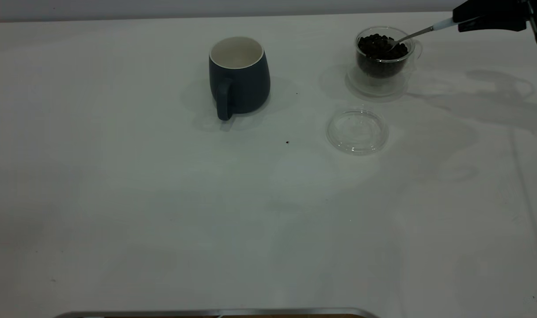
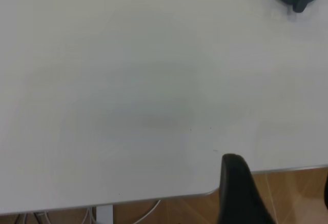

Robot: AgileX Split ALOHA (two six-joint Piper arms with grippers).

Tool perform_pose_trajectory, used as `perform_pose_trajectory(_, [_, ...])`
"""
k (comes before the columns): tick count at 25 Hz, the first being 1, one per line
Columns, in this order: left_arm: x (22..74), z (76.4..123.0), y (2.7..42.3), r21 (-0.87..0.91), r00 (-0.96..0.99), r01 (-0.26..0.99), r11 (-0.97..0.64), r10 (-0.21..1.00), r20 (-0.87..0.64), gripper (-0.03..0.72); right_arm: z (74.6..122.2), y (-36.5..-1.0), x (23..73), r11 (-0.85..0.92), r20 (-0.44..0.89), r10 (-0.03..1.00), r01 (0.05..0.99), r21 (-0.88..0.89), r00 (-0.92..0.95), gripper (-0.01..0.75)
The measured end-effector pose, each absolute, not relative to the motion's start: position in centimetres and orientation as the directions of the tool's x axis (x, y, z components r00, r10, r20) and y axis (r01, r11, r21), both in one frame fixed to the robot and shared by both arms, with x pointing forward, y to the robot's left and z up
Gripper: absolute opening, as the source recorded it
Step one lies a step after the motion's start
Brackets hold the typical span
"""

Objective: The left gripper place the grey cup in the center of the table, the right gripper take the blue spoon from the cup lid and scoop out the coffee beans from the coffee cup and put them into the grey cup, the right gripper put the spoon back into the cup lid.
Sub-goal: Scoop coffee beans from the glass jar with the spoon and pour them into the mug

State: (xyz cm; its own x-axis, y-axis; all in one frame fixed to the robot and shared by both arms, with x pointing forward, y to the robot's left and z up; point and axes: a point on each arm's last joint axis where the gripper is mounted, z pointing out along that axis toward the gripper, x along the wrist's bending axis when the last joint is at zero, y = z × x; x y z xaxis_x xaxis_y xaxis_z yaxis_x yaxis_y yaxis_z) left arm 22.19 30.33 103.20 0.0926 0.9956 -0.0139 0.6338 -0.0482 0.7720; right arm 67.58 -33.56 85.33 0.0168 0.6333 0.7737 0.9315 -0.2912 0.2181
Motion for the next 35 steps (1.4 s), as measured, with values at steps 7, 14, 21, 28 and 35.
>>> perform_pose_trajectory(7, [22.2,103.2,30.3,0.772,0.093,0.634,-0.048,0.996,-0.014,0.466,85.3,-35.1,67.3,-0.329,0.804,0.593,0.924,0.195,0.042,0.115])
perform_pose_trajectory(14, [22.2,103.2,30.3,0.772,0.093,0.634,-0.048,0.996,-0.014,0.466,83.8,-34.7,67.3,-0.357,0.859,0.508,0.922,0.147,0.059,0.115])
perform_pose_trajectory(21, [22.2,103.2,30.3,0.772,0.093,0.634,-0.049,0.996,-0.013,0.466,83.8,-34.7,67.4,-0.374,0.876,0.478,0.916,0.144,0.057,0.115])
perform_pose_trajectory(28, [22.2,103.2,30.3,0.772,0.094,0.634,-0.05,0.996,-0.012,0.466,83.4,-35.0,67.5,-0.414,0.862,0.493,0.903,0.112,0.12,0.115])
perform_pose_trajectory(35, [22.2,103.2,30.3,0.772,0.094,0.634,-0.05,0.996,-0.012,0.466,83.1,-35.2,67.6,-0.448,0.842,0.507,0.891,0.075,0.184,0.115])
